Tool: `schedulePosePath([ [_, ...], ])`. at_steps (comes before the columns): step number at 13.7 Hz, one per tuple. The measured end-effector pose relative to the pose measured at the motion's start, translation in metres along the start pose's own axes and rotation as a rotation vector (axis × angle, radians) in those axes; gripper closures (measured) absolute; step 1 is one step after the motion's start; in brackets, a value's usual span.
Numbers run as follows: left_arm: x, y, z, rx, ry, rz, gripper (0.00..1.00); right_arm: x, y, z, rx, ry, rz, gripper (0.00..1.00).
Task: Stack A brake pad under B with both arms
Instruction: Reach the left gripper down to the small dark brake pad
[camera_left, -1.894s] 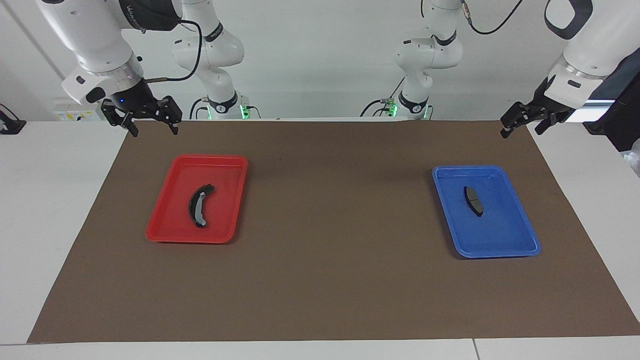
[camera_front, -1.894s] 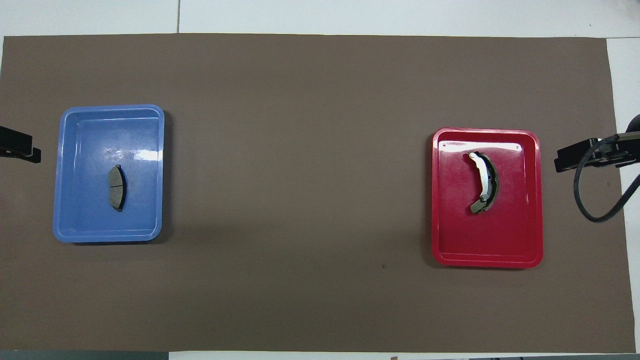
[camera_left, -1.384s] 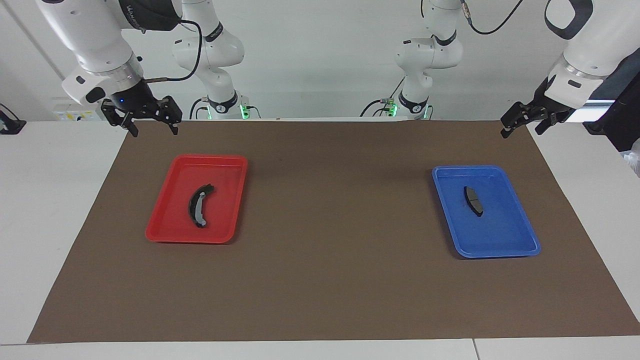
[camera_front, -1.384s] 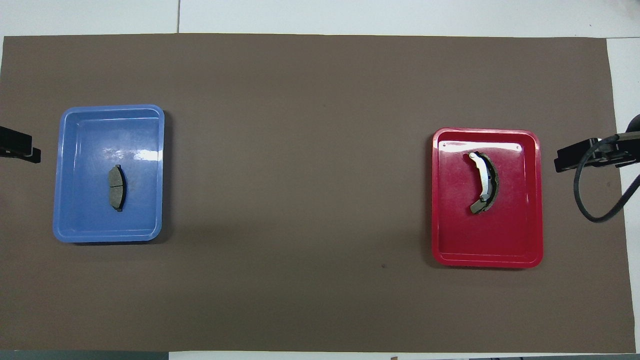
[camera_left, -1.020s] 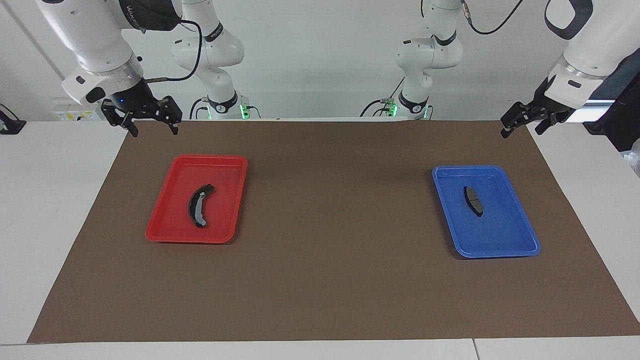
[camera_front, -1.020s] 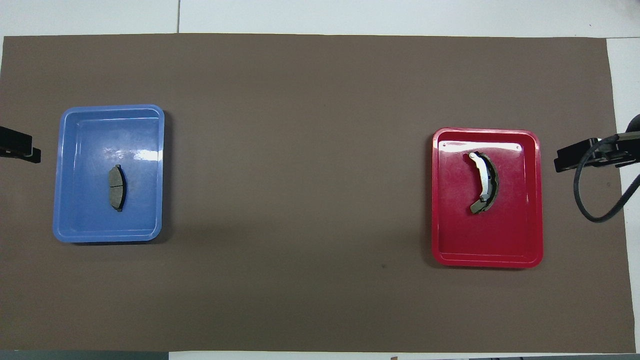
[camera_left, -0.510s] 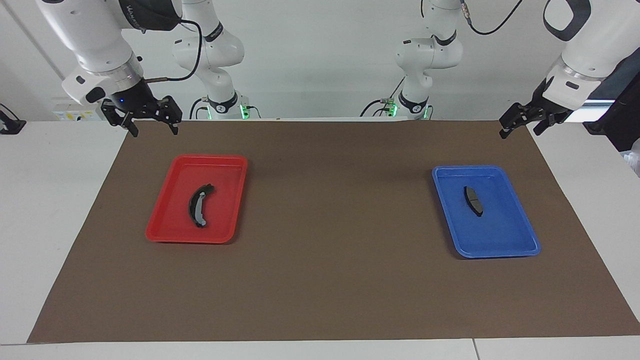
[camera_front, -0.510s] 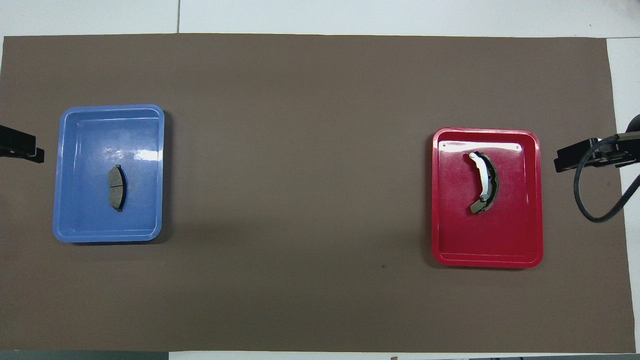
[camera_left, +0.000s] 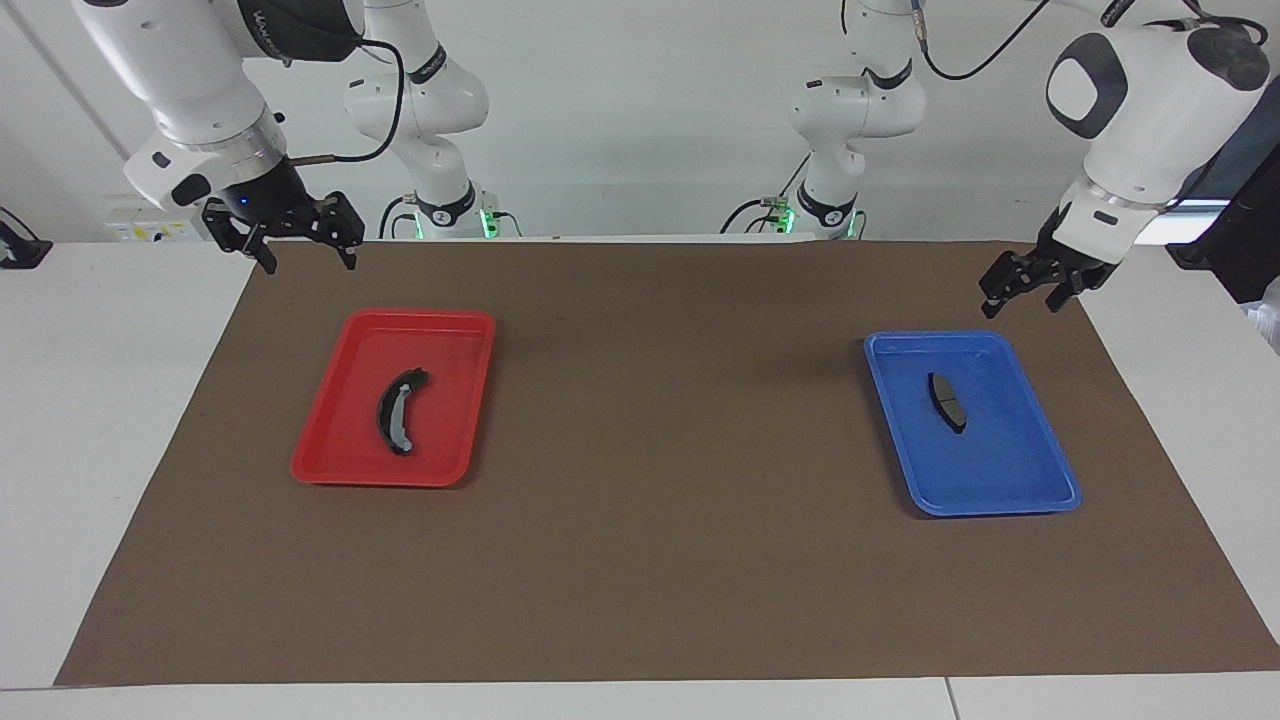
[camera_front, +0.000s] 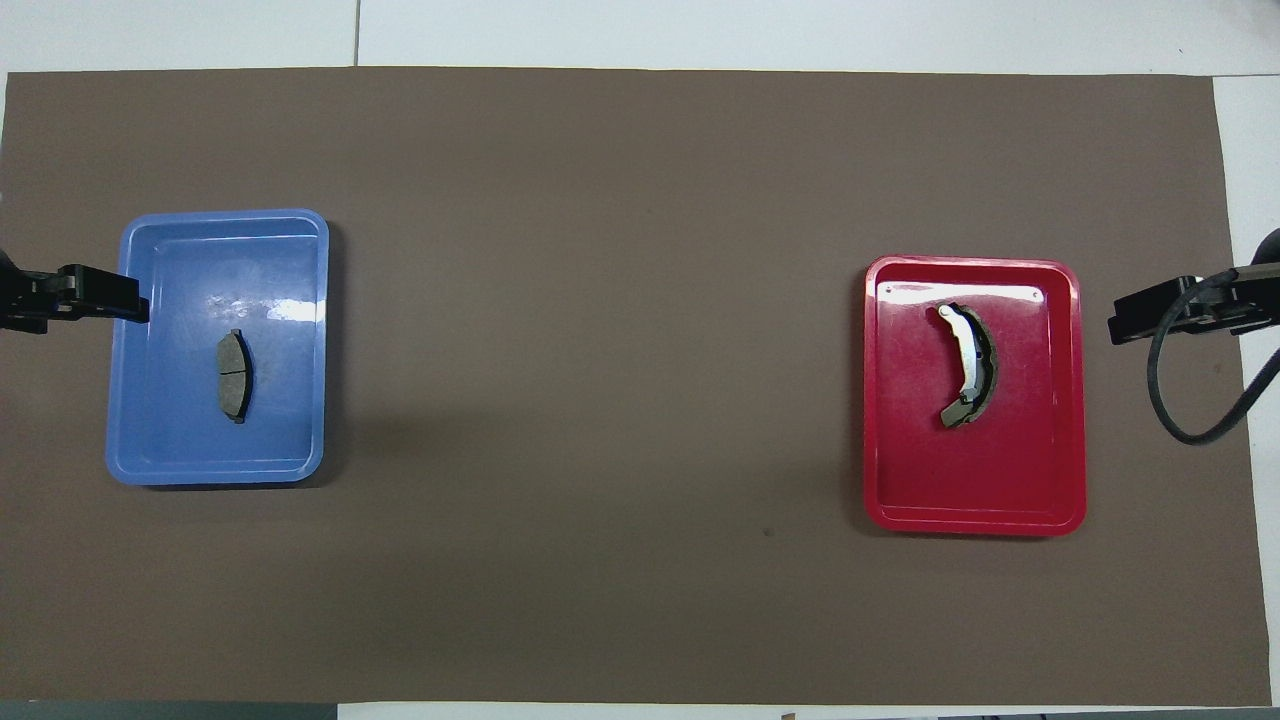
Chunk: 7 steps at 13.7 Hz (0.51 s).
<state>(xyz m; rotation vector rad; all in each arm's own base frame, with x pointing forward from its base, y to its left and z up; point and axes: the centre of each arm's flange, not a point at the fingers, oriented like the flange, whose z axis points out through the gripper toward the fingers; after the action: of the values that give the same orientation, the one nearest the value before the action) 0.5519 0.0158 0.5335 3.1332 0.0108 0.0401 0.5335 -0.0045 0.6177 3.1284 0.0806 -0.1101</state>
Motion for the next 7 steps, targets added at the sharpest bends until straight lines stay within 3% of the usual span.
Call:
schedulePosePath([
  [7, 0.0, -0.003, 0.151, 0.012, -0.007, 0.031, 0.03, 0.0, 0.0, 0.0, 0.0, 0.0, 0.0, 0.0],
])
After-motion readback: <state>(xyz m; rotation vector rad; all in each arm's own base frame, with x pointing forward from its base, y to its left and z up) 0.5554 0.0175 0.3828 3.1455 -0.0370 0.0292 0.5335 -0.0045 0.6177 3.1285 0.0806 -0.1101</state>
